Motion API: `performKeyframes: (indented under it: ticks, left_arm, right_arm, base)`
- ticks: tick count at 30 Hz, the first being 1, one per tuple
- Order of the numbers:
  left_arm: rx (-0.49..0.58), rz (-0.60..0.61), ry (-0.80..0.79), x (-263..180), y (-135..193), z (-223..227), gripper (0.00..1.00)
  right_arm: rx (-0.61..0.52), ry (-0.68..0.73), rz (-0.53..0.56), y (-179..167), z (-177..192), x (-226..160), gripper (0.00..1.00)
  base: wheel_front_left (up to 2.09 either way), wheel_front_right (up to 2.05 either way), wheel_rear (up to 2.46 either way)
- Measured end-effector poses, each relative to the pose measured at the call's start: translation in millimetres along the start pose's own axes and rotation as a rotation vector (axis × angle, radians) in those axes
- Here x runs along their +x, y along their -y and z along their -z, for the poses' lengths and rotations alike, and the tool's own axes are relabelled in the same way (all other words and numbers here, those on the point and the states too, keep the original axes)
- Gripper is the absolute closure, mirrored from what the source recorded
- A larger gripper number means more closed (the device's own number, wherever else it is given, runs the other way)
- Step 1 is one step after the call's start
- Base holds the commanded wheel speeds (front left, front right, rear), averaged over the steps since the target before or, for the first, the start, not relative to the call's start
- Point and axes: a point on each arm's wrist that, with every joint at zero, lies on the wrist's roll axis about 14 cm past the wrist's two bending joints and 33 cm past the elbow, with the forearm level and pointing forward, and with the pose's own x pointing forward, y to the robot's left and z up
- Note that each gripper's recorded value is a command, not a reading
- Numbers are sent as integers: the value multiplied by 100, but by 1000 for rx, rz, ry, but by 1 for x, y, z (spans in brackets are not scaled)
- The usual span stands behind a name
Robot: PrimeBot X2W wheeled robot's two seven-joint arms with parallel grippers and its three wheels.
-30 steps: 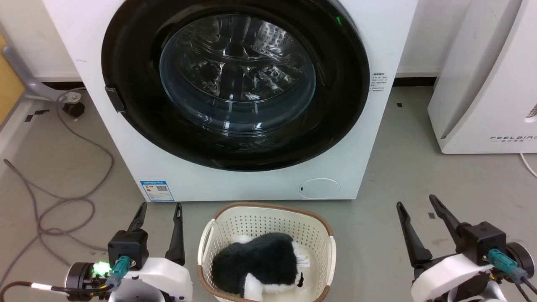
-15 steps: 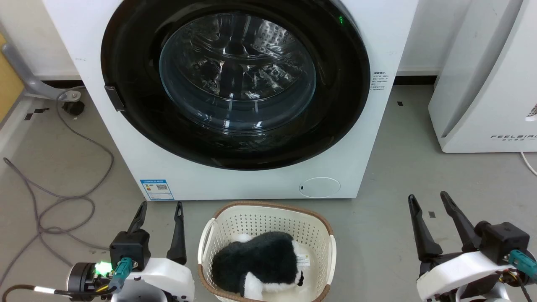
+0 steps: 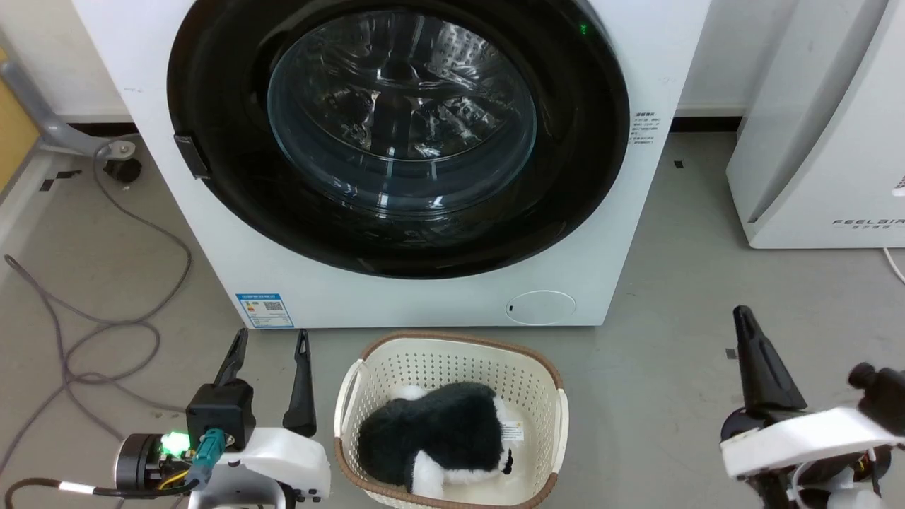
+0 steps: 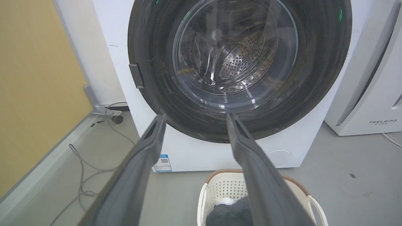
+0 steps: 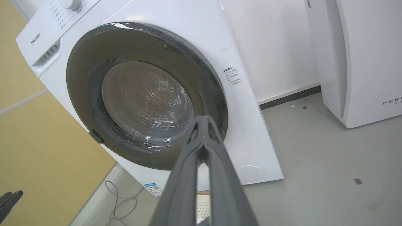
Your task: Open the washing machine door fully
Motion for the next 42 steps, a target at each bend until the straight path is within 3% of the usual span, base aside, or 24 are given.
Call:
performKeyframes:
  ticks: [7,13,25,26,42]
  left_arm:
    - [1,-6,2,4,0,2,0]
    - [2,-12,15,11,0,1,0]
    - [7,-33,29,32,-3,5,0]
    - [9,-40,24,38,-5,8,0]
    - [26,-96,14,58,-18,27,0]
  right_arm:
    - [251,-24,71,22,5,13,100]
    - [383,-37,116,40,7,32,100]
    - [524,-13,131,60,-4,90,100]
    - [534,-14,121,60,-5,108,100]
    - [606,-73,34,36,5,211,100]
  base:
    - [0,0,0]
    - [0,0,0]
    - [0,0,0]
    - [0,0,0]
    - [0,0,0]
